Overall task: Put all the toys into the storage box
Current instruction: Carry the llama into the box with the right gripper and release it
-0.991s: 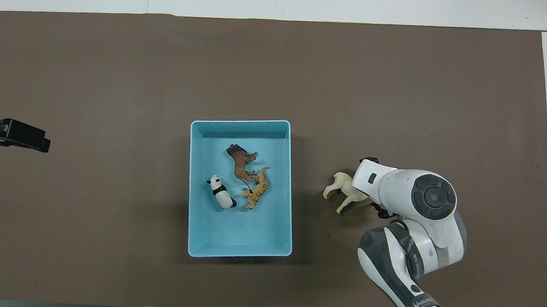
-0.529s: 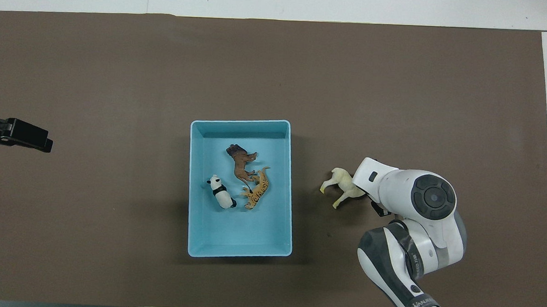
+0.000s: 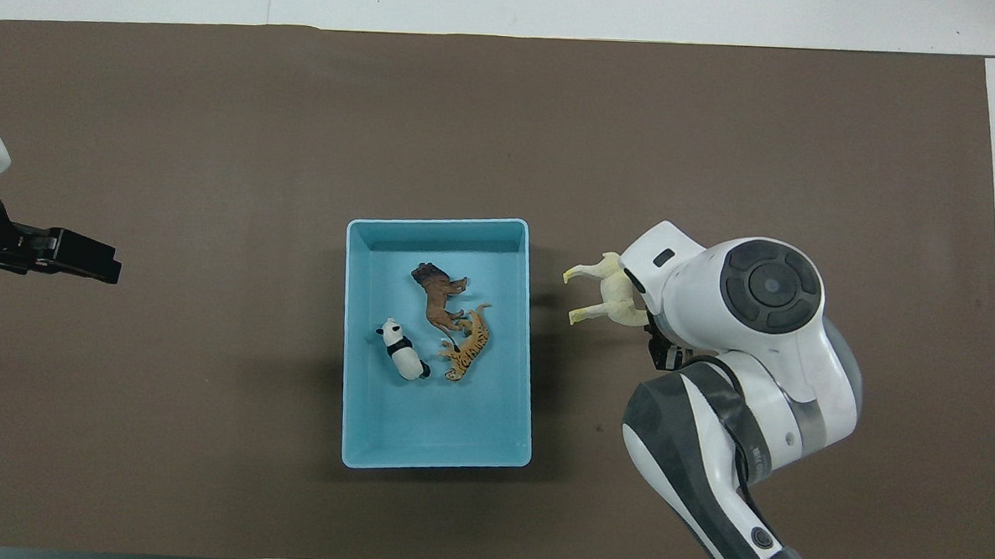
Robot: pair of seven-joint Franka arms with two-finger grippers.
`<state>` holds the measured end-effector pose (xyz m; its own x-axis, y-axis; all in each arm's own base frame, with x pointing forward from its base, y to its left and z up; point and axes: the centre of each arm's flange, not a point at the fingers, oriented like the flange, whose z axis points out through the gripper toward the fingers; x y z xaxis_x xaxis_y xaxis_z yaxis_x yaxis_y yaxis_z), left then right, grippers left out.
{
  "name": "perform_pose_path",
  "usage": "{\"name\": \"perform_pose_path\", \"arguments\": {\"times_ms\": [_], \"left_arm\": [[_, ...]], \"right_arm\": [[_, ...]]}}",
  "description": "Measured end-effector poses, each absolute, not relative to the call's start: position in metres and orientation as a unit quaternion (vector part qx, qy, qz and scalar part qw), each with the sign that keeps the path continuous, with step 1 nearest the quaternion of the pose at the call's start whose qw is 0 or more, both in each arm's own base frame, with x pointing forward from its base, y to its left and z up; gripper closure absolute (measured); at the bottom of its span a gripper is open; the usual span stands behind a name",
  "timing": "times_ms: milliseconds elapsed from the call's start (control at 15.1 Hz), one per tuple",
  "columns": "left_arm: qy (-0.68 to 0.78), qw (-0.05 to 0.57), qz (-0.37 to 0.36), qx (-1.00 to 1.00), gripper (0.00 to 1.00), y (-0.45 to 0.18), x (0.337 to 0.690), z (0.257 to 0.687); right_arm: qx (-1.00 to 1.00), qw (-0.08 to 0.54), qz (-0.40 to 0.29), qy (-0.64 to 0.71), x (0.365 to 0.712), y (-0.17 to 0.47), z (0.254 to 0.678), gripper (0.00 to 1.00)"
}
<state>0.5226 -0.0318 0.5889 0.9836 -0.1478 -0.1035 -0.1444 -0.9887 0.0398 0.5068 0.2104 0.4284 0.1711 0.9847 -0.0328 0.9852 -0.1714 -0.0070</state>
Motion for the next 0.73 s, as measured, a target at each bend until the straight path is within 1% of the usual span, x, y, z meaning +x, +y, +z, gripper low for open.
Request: {"name": "perform_pose_path", "arguments": {"times_ms": [132,264,330,529,661,727], "left_arm": [[-0.075,0.016,-0.059,0.995,0.0,-0.033,0.521,0.583],[-0.074,0.016,-0.063,0.995,0.0,-0.033,0.519,0.58],[-0.074,0.016,-0.063,0.995,0.0,-0.032,0.519,0.58],[-0.073,0.017,-0.062,0.995,0.0,-0.031,0.518,0.581],[-0.073,0.017,-0.06,0.995,0.0,-0.031,0.517,0.582],[-0.074,0.016,-0.059,0.995,0.0,-0.032,0.518,0.583]], "right_arm": [[0.808,-0.006,-0.008,0.59,0.513,0.219,0.474,0.74],[0.843,-0.026,0.005,0.537,0.506,0.245,0.49,0.74],[0.861,-0.028,0.009,0.507,0.495,0.272,0.492,0.74],[0.901,-0.034,0.026,0.432,0.443,0.367,0.489,0.74],[0.907,-0.038,0.029,0.419,0.428,0.393,0.482,0.74],[0.906,-0.038,0.028,0.42,0.427,0.397,0.477,0.68]]}}
